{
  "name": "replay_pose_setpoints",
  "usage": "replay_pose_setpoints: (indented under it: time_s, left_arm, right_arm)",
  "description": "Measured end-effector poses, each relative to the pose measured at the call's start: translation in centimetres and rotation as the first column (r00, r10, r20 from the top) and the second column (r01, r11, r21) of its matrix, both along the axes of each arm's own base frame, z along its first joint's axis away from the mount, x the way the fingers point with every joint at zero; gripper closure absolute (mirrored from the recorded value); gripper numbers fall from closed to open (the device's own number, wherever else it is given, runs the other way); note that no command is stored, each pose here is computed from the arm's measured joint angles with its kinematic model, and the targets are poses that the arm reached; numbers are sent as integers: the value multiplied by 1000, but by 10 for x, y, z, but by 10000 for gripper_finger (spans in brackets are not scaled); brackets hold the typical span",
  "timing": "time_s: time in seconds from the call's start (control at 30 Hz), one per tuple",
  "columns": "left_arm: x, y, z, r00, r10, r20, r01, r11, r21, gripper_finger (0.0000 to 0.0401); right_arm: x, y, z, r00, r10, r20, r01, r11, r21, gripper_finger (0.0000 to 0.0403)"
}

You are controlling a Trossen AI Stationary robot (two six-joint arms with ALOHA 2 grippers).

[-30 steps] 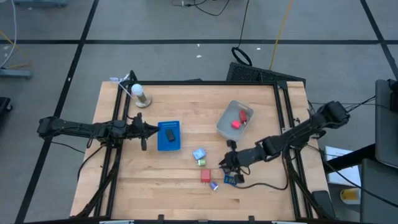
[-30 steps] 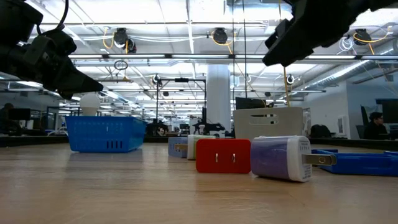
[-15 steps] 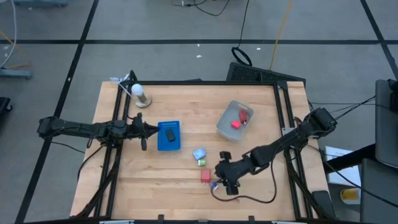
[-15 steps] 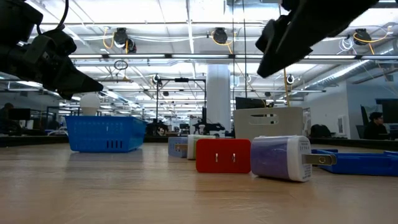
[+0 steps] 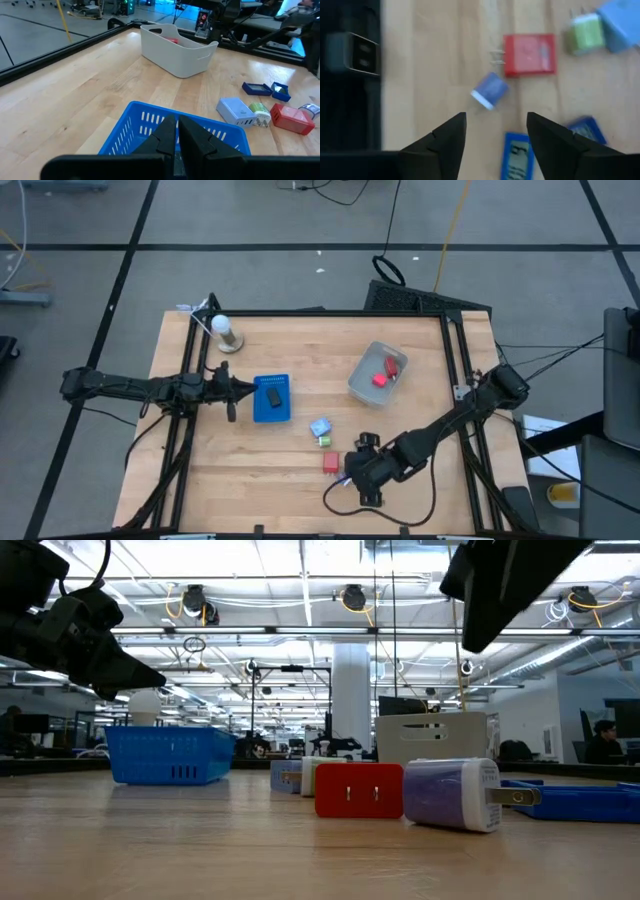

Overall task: Pick & Place Office items
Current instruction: Put the purple charger adapter into the gray bin

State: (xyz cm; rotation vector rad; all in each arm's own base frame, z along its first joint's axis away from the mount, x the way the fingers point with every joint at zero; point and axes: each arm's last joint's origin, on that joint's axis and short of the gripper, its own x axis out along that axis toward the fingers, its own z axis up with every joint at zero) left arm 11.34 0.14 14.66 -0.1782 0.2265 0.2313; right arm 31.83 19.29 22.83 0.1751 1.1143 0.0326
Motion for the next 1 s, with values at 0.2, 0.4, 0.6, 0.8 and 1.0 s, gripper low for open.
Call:
replay_pose_setpoints:
  time_s: [0.2, 0.4, 0.6, 0.8, 1.0]
  left_arm:
    - [0, 0, 0, 1000, -1, -1, 1, 1000, 5, 380]
    - [0, -1, 0, 999, -40, -14, 41, 998, 47, 380]
    - [0, -2, 0, 997, -72, -17, 73, 996, 59, 380]
    - [1, -2, 0, 997, -77, -7, 77, 995, 61, 380]
    - [1, -2, 1, 996, -83, -11, 84, 992, 89, 380]
  right_arm:
    - [10, -9, -6, 998, -58, -16, 58, 998, -22, 236]
    - [24, -12, 0, 992, -90, 84, 86, 995, 49, 242]
    - [31, -12, -17, 984, -178, 21, 175, 979, 100, 223]
    - [40, -6, -50, 969, -229, -95, 242, 958, 155, 210]
    - [40, -8, -53, 956, -270, -115, 285, 946, 152, 182]
